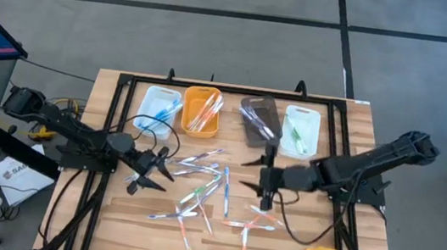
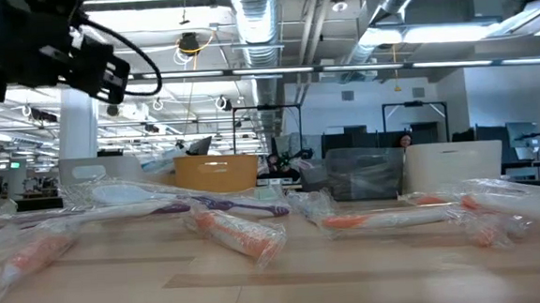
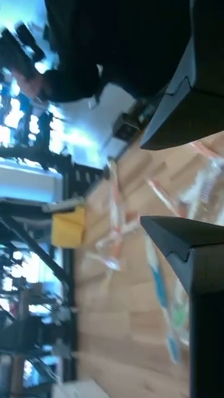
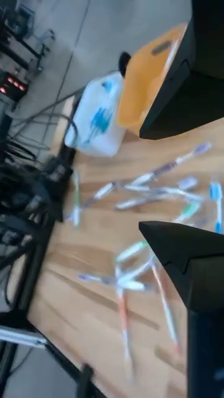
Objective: Pick & Place Toothbrushes
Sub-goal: Put the green toothbrush into right white the bin
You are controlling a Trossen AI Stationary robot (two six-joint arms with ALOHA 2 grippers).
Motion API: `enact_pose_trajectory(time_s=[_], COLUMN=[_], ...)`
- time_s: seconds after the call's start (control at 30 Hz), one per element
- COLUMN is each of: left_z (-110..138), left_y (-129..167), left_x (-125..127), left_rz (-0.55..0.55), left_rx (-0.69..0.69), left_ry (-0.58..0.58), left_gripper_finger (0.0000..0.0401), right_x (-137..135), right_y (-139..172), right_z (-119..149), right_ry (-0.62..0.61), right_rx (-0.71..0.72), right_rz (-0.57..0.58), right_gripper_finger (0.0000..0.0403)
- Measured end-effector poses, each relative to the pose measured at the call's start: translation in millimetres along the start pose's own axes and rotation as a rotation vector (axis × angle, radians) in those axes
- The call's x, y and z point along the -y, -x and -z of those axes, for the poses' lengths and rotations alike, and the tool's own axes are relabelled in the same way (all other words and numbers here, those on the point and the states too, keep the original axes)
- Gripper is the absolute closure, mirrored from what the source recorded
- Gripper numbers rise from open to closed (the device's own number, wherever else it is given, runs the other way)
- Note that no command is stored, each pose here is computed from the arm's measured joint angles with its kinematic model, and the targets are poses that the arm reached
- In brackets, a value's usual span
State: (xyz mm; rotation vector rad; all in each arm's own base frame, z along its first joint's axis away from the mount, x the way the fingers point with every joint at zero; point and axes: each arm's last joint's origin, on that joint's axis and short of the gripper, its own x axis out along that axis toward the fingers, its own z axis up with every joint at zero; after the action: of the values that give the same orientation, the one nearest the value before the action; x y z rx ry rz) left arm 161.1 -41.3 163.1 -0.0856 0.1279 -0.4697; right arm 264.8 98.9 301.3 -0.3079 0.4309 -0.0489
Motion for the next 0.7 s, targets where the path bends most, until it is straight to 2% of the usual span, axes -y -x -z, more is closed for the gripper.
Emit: enact_pose_trajectory(time_s=[0.2, 0.33, 0.57, 0.7], left_z=[-2.8, -3.7, -9.7, -16.6], left_y=[-1.0, -1.1, -0.8, -0.6], left_x=[5.4, 4.7, 6.3, 12.4], left_rz=[0.031, -0.003, 0.010, 0.053], left_rx=[0.030, 0.042, 0.103, 0.175], left_ry=[-0.044, -0.040, -0.023, 0.008], left_gripper_finger=[0.0216, 0.0189, 0.0112, 0.0084], right_x=[-32.5, -44.6, -42.1, -40.7], right_y=[-8.8, -17.1, -23.3, -24.1], right_z=[6.8, 13.7, 16.3, 16.5], right_ry=[-0.030, -0.028, -0.049, -0.068], right_rx=[-0.034, -0.070, -0.085, -0.088], right_rz=[-0.052, -0.067, -0.049, -0.044], right_gripper_finger=[0.0179, 0.0180, 0.0180, 0.0180])
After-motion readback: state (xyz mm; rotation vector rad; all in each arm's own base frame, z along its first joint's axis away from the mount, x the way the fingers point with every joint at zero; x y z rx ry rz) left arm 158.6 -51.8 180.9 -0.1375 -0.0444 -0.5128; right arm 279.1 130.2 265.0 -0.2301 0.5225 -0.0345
